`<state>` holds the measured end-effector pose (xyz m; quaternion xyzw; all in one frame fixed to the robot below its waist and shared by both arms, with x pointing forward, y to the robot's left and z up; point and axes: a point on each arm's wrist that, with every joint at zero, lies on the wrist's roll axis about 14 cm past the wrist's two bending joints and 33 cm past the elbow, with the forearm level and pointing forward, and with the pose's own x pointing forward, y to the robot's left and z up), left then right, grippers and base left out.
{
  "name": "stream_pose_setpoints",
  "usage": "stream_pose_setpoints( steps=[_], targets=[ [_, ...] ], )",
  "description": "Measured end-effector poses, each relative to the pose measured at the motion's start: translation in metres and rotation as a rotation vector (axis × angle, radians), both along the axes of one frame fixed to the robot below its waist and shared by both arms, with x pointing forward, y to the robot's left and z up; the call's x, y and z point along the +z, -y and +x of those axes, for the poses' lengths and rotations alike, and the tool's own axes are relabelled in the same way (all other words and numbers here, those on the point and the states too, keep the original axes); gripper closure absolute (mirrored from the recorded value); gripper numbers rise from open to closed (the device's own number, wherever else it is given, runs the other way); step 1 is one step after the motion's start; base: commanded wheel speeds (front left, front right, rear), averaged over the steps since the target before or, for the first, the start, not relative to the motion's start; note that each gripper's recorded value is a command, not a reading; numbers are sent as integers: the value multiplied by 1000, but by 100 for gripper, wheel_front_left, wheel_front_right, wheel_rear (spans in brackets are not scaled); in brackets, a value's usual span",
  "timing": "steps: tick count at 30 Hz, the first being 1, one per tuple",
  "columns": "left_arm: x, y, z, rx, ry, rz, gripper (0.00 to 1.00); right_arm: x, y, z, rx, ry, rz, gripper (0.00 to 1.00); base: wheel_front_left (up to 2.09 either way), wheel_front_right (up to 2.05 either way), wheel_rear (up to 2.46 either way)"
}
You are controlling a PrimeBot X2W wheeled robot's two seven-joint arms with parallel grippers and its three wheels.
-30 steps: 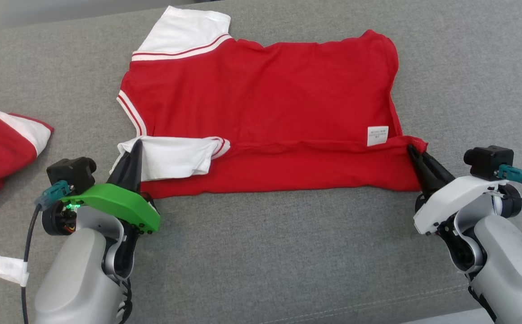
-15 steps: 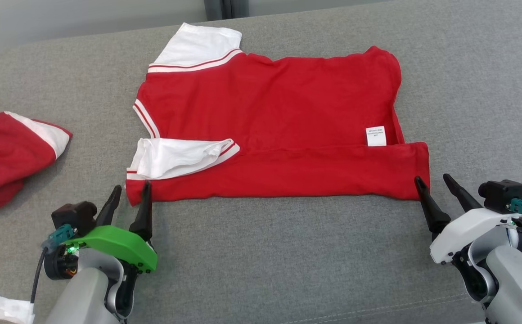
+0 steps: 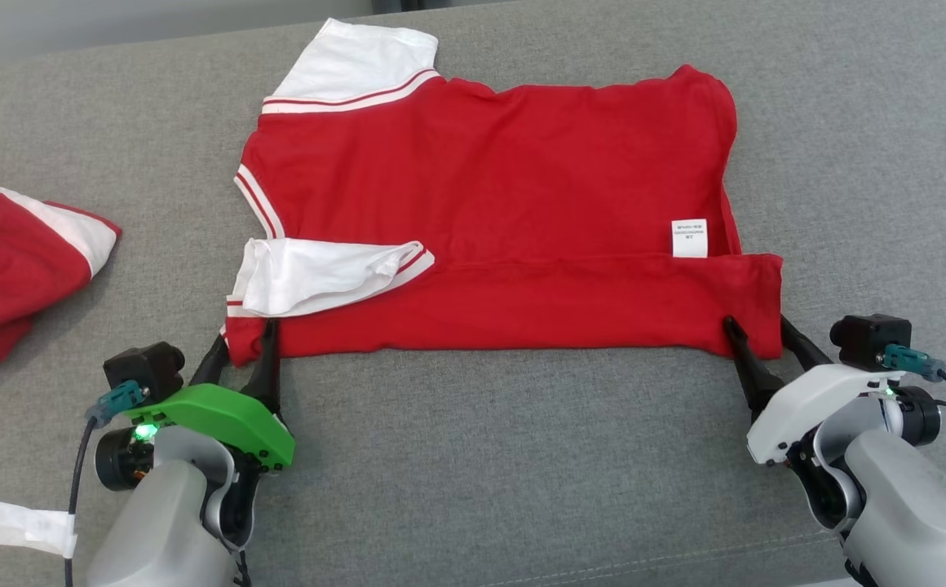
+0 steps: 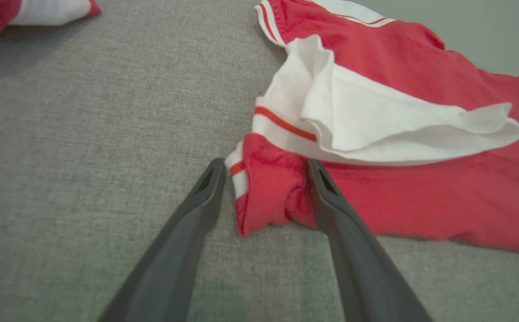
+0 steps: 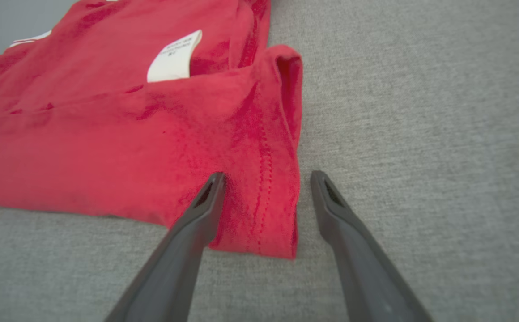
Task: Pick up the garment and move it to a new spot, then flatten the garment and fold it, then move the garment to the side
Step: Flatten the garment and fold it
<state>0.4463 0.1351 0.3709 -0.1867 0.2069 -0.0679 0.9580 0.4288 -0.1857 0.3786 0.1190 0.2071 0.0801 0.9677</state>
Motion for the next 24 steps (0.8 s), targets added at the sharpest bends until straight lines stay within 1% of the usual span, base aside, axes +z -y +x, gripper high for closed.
stream_pose_setpoints(
  steps=[1,5,8,15,18,21,24],
  targets=[
    [2,1,2,11,8,-19,100,0,-1,1,-2,3,6,100,0,0,0],
    [10,5,1,19,33,-46,100,3,-5,0,-3,14,17,100,0,0,0],
    [15,4,-7,29,51,-63,100,10,-5,-1,-6,39,25,100,0,0,0],
    [30,2,-44,45,100,-106,100,28,1,-18,-9,96,37,100,0,0,0],
    [30,-6,-65,79,99,-105,100,33,6,-28,-14,112,43,100,0,0,0],
    [29,-9,-85,109,91,-105,100,31,14,-40,-26,102,43,100,0,0,0],
    [27,-6,-100,113,78,-111,100,23,14,-55,-32,63,55,100,0,0,0]
  ],
)
